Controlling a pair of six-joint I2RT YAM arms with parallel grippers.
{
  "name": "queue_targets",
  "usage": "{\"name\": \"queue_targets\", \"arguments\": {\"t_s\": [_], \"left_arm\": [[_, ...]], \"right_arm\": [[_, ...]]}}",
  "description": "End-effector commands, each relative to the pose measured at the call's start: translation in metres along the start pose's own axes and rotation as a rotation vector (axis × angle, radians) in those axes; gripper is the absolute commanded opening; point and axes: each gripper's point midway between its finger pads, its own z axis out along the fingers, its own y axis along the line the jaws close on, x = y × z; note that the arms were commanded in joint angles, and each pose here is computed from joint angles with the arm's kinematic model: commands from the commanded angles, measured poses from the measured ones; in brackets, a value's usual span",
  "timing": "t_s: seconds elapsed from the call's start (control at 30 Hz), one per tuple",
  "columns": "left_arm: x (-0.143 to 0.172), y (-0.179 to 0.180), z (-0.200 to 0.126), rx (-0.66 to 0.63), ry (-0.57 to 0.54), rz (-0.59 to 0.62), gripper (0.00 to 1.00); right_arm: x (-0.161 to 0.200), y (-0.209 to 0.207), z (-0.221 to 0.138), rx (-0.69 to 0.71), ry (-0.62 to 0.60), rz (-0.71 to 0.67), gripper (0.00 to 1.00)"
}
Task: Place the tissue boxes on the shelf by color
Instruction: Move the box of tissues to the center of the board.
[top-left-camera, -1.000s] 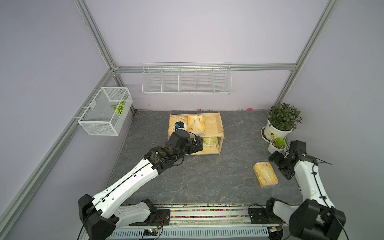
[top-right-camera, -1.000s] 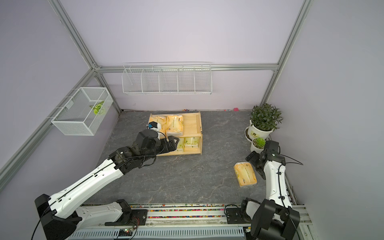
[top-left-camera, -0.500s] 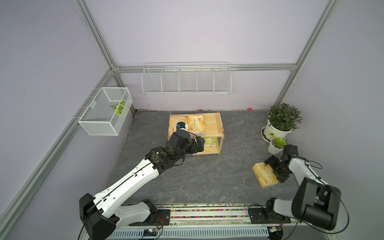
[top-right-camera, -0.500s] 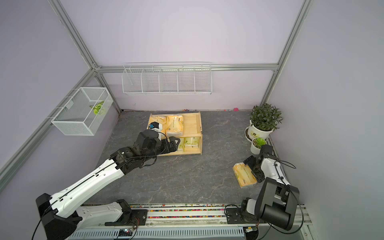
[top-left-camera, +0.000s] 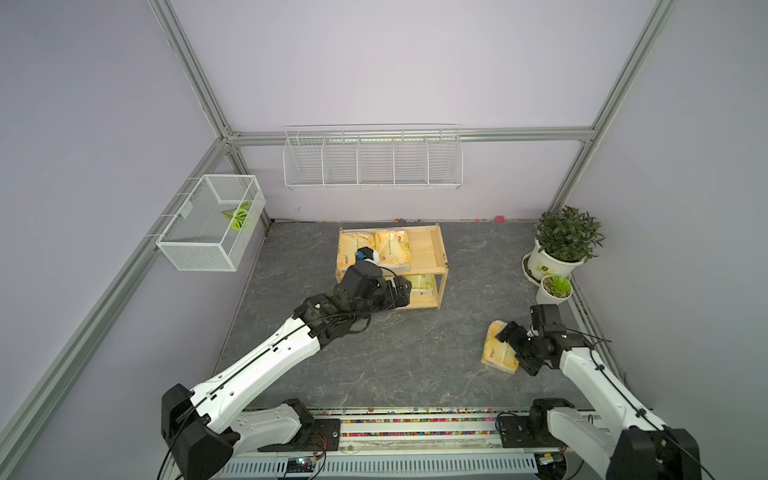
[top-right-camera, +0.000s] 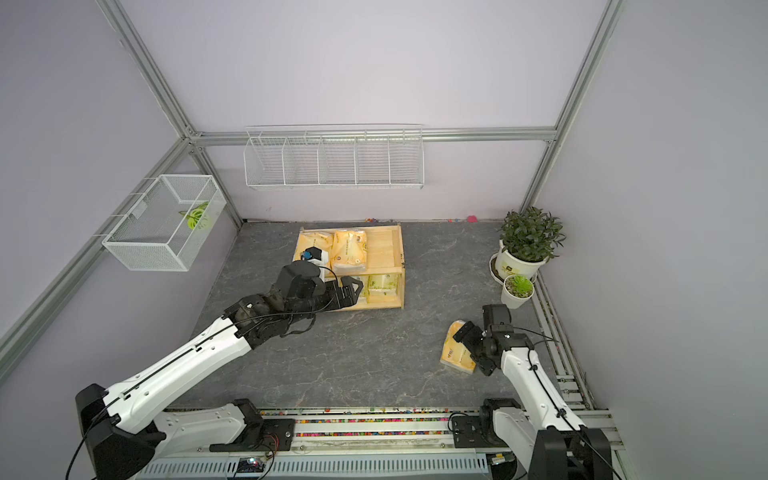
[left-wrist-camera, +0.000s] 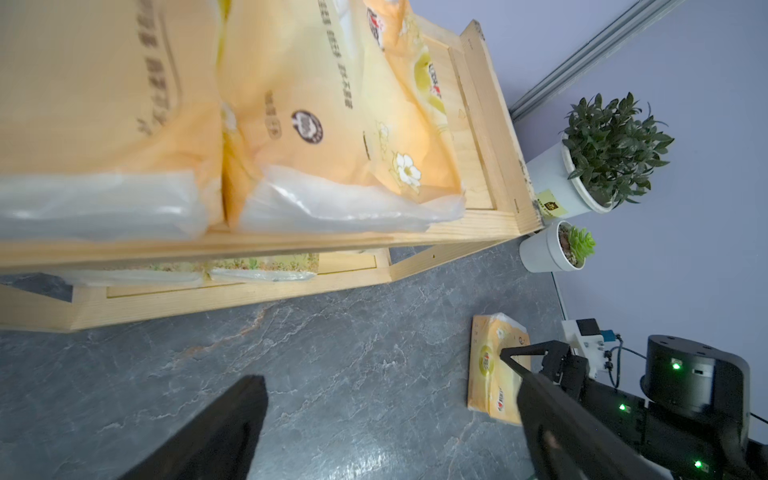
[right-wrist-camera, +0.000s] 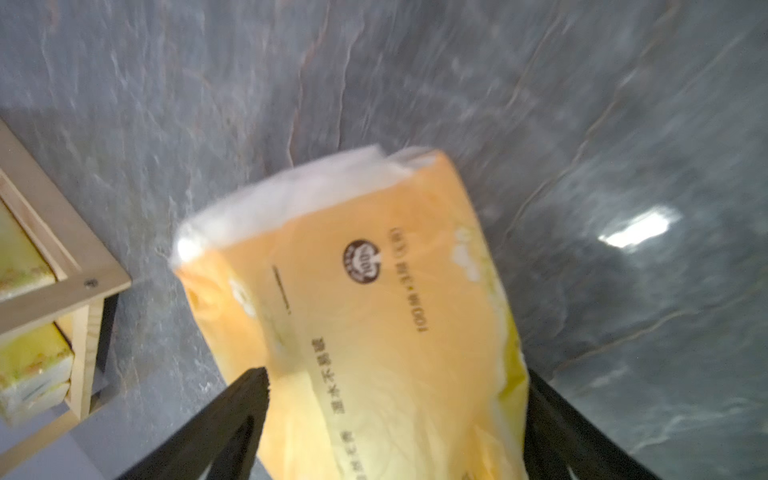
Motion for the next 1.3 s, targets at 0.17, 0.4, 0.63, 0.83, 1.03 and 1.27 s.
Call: {"name": "queue_targets", "arguments": {"t_s": [0.17, 0.4, 0.63, 0.83, 1.03, 1.27], "left_arm": [[0.038, 0.004, 0.008, 0.067, 0.099, -0.011, 1.0], [0.055, 0.003, 0.012, 0.13, 0.131, -0.011, 1.0], [0.052, 0.001, 0.014, 0.118, 0.136, 0.012, 1.0], [0.055, 0.0, 0.016, 0.127, 0.146, 0.017, 1.0], [0.063, 0.004, 0.02, 0.132, 0.162, 0.004, 1.0], [0.076, 0.012, 0.026, 0.131, 0.184, -0.023, 1.0]], "right_arm": [[0.013, 0.011, 0.002, 0.001, -0.014, -0.012, 0.96], [-0.021, 0.003, -0.01, 0.088, -0.141, -0.067, 0.97], [-0.04, 0.017, 0.005, 0.055, -0.041, -0.057, 0.97], [-0.038, 0.05, 0.021, -0.04, 0.089, -0.124, 0.97], [-0.027, 0.073, 0.028, -0.062, 0.145, -0.216, 0.96], [0.005, 0.099, 0.044, -0.059, 0.185, -0.335, 0.96]]}}
